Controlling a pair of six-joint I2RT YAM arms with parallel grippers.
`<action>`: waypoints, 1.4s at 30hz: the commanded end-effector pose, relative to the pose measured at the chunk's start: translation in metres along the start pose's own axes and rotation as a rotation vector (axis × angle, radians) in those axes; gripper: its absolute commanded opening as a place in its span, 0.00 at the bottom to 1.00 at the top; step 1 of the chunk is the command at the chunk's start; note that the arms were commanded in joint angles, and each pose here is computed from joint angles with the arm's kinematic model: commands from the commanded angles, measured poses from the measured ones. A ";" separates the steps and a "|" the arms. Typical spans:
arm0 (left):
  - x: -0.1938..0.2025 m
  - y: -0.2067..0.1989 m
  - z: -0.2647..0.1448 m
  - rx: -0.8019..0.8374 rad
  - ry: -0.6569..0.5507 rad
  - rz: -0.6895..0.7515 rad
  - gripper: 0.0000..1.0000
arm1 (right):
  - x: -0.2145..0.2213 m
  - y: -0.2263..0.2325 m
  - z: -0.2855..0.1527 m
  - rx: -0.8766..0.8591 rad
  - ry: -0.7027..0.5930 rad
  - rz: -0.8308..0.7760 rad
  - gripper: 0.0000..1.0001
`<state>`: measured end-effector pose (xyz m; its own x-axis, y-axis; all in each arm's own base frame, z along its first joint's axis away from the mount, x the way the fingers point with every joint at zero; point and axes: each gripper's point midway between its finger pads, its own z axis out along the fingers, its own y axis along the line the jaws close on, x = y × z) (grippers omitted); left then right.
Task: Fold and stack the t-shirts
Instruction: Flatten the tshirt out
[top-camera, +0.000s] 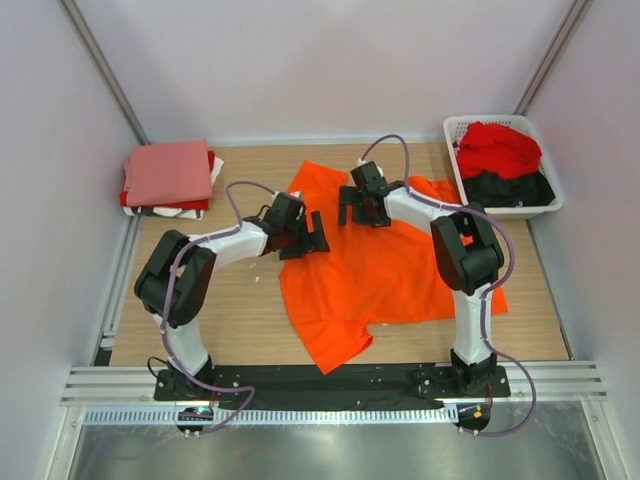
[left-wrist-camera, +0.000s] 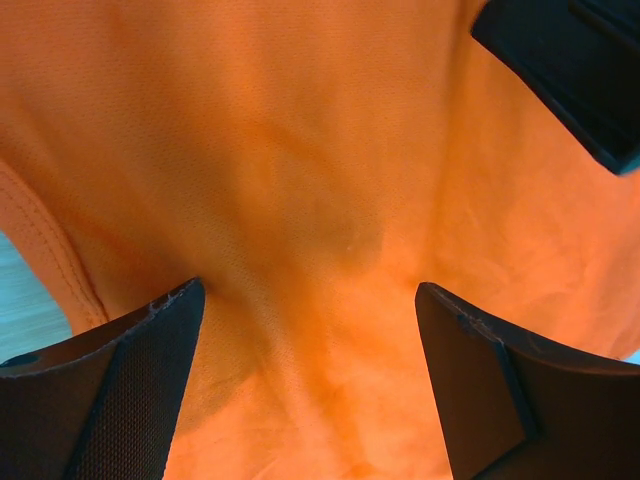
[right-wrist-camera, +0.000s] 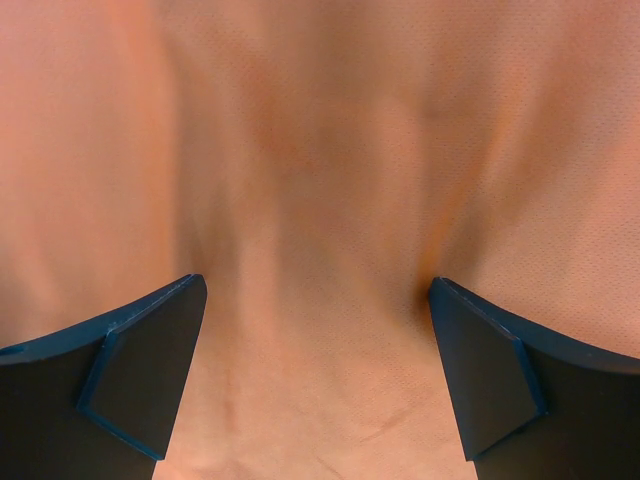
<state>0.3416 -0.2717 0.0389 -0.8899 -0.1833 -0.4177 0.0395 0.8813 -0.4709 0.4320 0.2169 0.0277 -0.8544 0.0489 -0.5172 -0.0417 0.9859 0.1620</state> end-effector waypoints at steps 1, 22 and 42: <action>0.022 0.082 -0.021 -0.248 0.064 -0.056 0.88 | 0.028 0.029 0.021 -0.057 0.073 0.038 1.00; -0.015 0.086 -0.168 -0.248 -0.184 -0.046 0.92 | -0.053 0.111 -0.074 -0.153 -0.145 -0.070 1.00; 0.114 0.015 -0.181 -0.060 -0.145 0.070 0.88 | -0.094 0.061 0.051 -0.108 -0.062 -0.049 1.00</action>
<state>0.1607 -0.2086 0.1287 -0.8228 -0.1340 -0.5523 0.1260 0.9046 -0.4071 0.5278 0.2825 0.0374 -0.8209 0.0092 -0.5710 -0.1311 0.9701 0.2040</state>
